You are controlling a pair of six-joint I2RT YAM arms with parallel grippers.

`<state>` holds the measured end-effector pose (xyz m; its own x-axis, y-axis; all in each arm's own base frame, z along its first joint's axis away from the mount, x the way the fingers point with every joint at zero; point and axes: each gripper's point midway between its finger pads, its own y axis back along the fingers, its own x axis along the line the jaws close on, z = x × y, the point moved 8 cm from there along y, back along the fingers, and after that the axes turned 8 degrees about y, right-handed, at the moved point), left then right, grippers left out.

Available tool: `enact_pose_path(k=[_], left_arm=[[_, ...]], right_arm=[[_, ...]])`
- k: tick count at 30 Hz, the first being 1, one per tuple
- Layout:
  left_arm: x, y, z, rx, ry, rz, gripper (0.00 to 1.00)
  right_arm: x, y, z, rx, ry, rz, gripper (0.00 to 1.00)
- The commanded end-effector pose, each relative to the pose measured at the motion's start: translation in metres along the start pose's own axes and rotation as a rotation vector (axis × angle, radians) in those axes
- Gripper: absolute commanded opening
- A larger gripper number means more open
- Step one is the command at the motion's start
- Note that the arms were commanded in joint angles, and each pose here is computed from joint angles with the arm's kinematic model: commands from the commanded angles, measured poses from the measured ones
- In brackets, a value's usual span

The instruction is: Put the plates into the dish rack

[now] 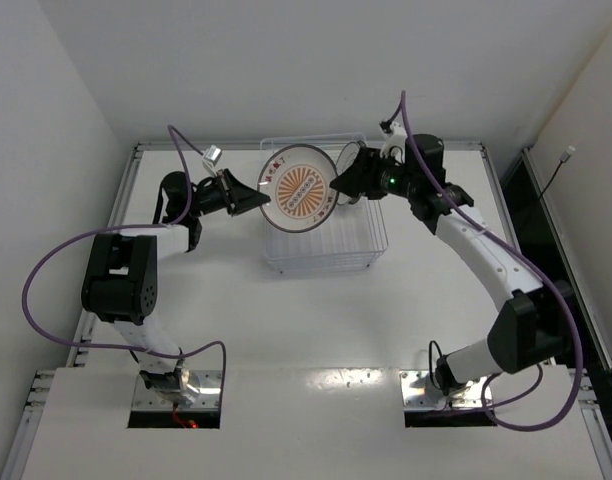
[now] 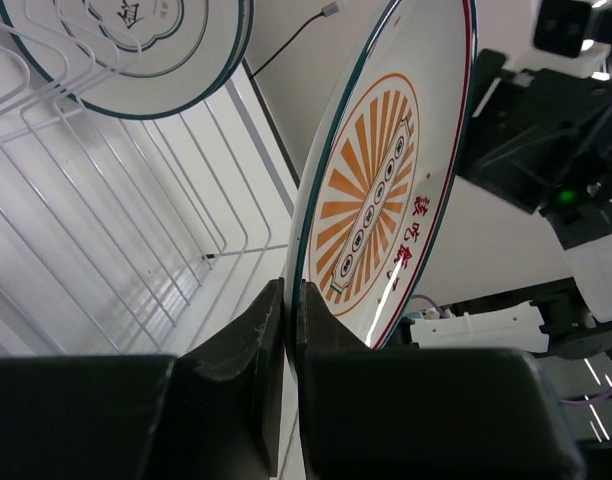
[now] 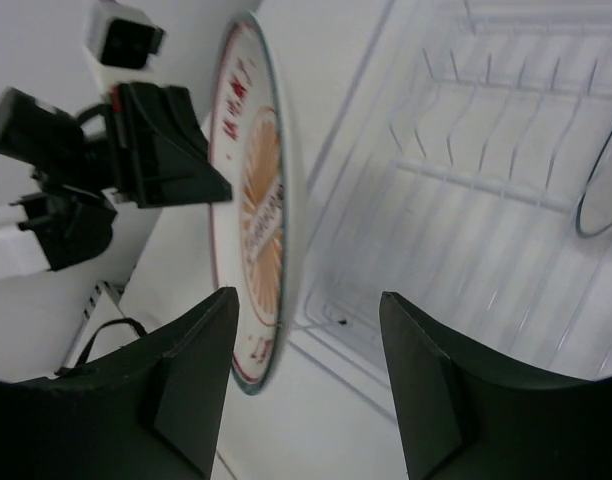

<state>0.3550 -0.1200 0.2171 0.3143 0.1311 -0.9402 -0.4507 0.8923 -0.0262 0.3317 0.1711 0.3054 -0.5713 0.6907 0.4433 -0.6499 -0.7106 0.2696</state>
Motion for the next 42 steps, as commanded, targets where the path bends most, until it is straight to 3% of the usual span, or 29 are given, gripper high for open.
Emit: enact_pose_path(k=[1,4,8,10,13,17,20,22,24,28,34,42], left_arm=[[-0.023,-0.004,0.009,-0.008,-0.121,-0.063,0.00],[-0.023,-0.004,0.009,-0.008,-0.121,-0.063,0.00],[-0.025,-0.005,0.010,-0.001,-0.130,-0.069,0.00],[-0.025,-0.005,0.010,-0.001,-0.130,-0.069,0.00],[-0.025,-0.006,0.012,0.000,-0.120,-0.069,0.00],[-0.018,-0.007,0.012,0.008,-0.090,-0.042,0.24],[-0.011,-0.007,0.014,0.001,-0.093,0.027,0.70],[-0.012,-0.007,0.020,-0.043,-0.121,0.107,0.85],[-0.004,-0.003,0.029,-0.089,-0.169,0.286,0.98],[-0.007,0.014,0.041,-0.223,-0.256,0.534,1.00],[-0.011,0.040,0.050,-0.395,-0.305,0.787,1.00],[-0.015,0.051,0.053,-0.467,-0.321,0.875,1.00]], right_arm=[[0.003,-0.009,-0.007,0.002,0.003,0.041,0.55],[-0.001,-0.022,-0.019,0.047,-0.023,0.063,0.54],[0.000,-0.029,-0.020,0.049,-0.041,0.061,0.10],[0.004,-0.033,-0.013,0.031,-0.038,0.066,0.01],[0.010,-0.034,-0.001,0.016,-0.030,0.048,0.00],[0.004,-0.018,0.019,-0.024,-0.014,-0.132,0.00],[0.001,0.014,0.046,-0.079,0.017,-0.360,0.00],[-0.010,0.029,0.050,-0.054,0.045,-0.537,0.00],[-0.009,0.037,0.063,-0.074,0.083,-0.609,0.00],[-0.019,0.027,0.068,-0.028,0.124,-0.734,0.00],[-0.033,-0.023,0.077,0.042,0.239,-0.849,0.00],[-0.055,-0.068,0.068,0.113,0.337,-1.007,0.00]])
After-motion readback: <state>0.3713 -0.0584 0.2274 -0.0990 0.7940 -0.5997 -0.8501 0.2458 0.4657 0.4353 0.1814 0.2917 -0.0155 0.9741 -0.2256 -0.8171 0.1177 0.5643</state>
